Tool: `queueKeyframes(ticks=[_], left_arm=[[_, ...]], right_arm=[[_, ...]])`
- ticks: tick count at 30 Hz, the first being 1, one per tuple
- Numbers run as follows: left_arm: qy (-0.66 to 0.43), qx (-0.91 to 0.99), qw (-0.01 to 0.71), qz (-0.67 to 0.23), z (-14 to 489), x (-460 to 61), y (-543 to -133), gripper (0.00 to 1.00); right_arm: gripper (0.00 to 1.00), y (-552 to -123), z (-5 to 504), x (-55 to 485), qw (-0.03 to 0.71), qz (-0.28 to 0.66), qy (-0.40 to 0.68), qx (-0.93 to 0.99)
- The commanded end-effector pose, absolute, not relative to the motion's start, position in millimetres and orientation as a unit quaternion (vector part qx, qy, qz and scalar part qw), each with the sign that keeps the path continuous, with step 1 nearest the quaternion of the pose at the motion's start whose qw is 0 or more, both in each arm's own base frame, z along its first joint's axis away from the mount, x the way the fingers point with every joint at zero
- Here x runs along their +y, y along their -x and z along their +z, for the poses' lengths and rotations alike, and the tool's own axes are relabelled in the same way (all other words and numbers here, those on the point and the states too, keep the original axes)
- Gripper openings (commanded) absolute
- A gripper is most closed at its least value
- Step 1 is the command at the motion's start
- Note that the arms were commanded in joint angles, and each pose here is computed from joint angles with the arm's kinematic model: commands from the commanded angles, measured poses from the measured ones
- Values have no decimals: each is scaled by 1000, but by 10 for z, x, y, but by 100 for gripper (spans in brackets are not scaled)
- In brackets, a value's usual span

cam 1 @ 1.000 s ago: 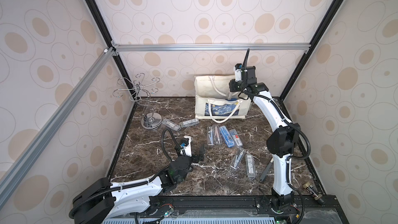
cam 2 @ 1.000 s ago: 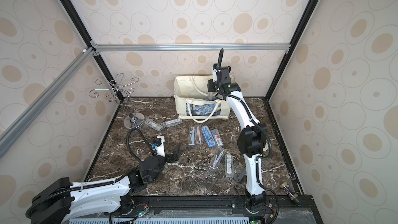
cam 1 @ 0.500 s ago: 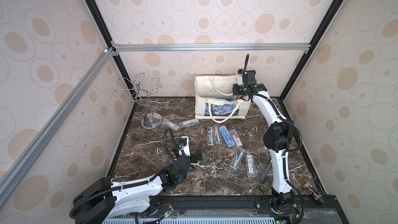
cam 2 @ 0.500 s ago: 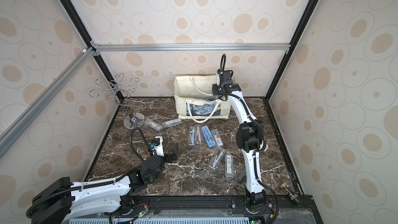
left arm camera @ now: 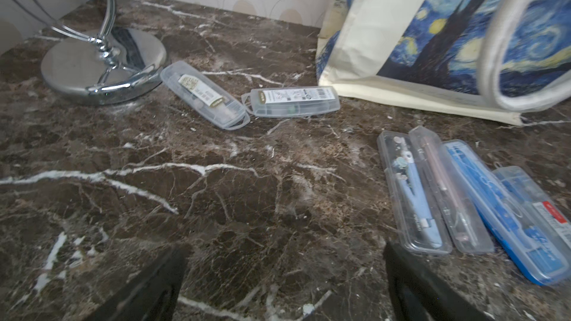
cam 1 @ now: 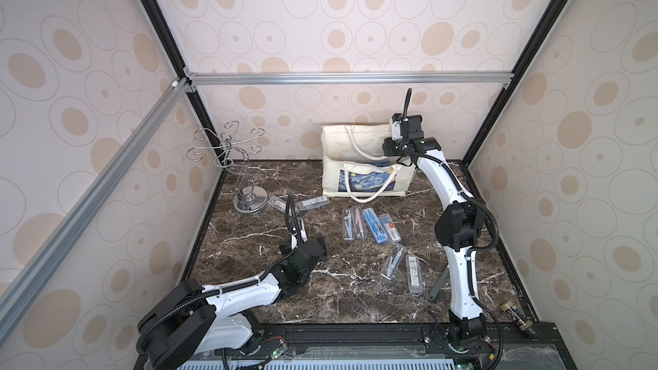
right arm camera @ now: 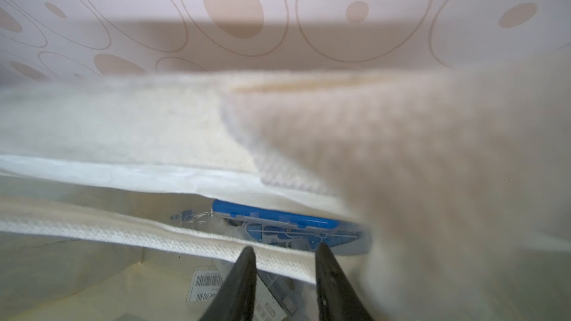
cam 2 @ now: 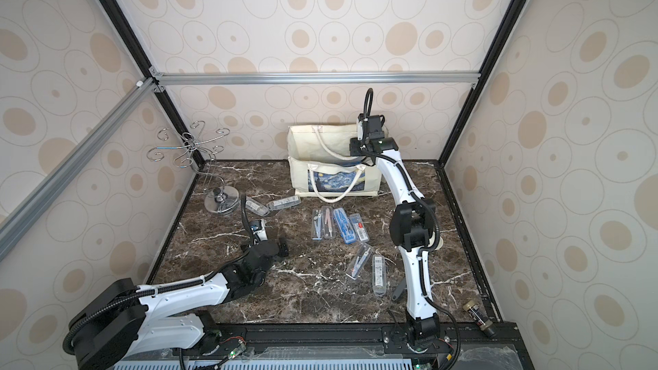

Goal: Put the compass set into the canvas bag
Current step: Place the compass set in the canvas bag.

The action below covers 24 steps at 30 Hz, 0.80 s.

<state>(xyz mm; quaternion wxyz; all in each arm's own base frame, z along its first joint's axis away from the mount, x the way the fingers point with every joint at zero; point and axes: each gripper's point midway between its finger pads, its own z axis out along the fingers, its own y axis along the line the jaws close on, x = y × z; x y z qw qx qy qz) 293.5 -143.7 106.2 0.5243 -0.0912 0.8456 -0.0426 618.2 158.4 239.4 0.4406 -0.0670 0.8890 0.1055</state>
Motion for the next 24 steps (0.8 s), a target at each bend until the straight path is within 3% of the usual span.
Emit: queueKeyframes(ticks=[1, 9, 16, 24], left_arm=[[132, 854, 501, -46, 1028, -1334, -2998, 100], [196, 847, 493, -42, 1040, -1011, -3245, 100], [251, 854, 454, 36, 941, -676, -3542, 100], [287, 857, 422, 67, 812, -553, -3968, 100]], right_arm=[[37, -6152, 2591, 1640, 451, 122, 76, 881], [52, -5857, 3244, 1772, 485, 173, 114, 850], [61, -5400, 3830, 1899, 506, 242, 138, 816], [62, -4814, 3790, 1842, 508, 277, 133, 805]])
